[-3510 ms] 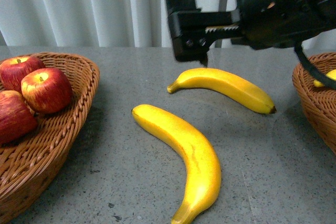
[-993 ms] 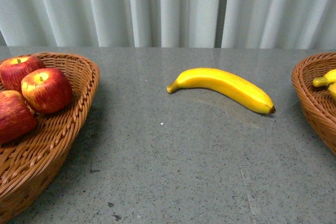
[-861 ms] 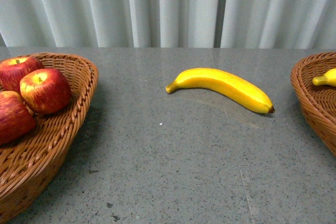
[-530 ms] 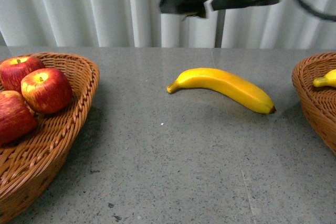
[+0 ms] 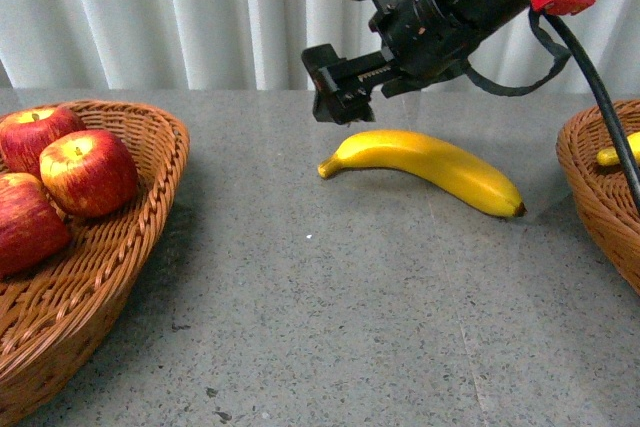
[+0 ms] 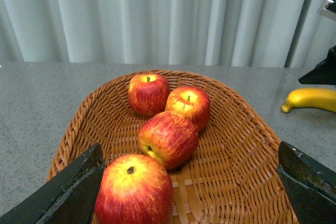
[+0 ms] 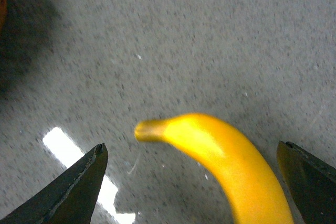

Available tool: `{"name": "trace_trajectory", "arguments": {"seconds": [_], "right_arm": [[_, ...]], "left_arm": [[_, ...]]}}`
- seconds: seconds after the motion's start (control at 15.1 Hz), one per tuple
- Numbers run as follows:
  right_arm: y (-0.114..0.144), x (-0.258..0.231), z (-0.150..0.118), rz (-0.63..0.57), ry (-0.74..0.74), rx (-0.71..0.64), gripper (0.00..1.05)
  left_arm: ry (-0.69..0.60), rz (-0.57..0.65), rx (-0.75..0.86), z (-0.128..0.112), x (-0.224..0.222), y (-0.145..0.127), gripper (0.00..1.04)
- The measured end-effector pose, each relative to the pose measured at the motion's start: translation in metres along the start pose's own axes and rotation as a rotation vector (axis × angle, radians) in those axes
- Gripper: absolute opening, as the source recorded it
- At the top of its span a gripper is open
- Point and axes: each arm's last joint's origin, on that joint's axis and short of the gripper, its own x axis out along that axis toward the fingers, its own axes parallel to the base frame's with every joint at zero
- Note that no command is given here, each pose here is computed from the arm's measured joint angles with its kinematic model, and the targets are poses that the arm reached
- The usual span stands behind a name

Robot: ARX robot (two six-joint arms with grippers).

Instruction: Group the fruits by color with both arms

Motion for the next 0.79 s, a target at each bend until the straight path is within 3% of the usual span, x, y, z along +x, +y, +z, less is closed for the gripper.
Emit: {"name": "trace_trajectory", "arguments": {"seconds": [0.26,0.6,0.79], "right_arm": [[-0.026,0.006,-0.021,-0.056,0.091,-0.065,0.98],[-0.025,0.025,-0.036,-0.09,0.169,-0.097,0.98],[-0.016,0.031,-0.041,-0.067,0.175,-0.128,0.63]], "left_arm": [[0.0,0.0,0.0,0.0,0.0,0.0,0.98],[0.0,0.0,0.0,0.0,0.0,0.0,0.98],[0.0,0.0,0.0,0.0,0.0,0.0,0.98]]}}
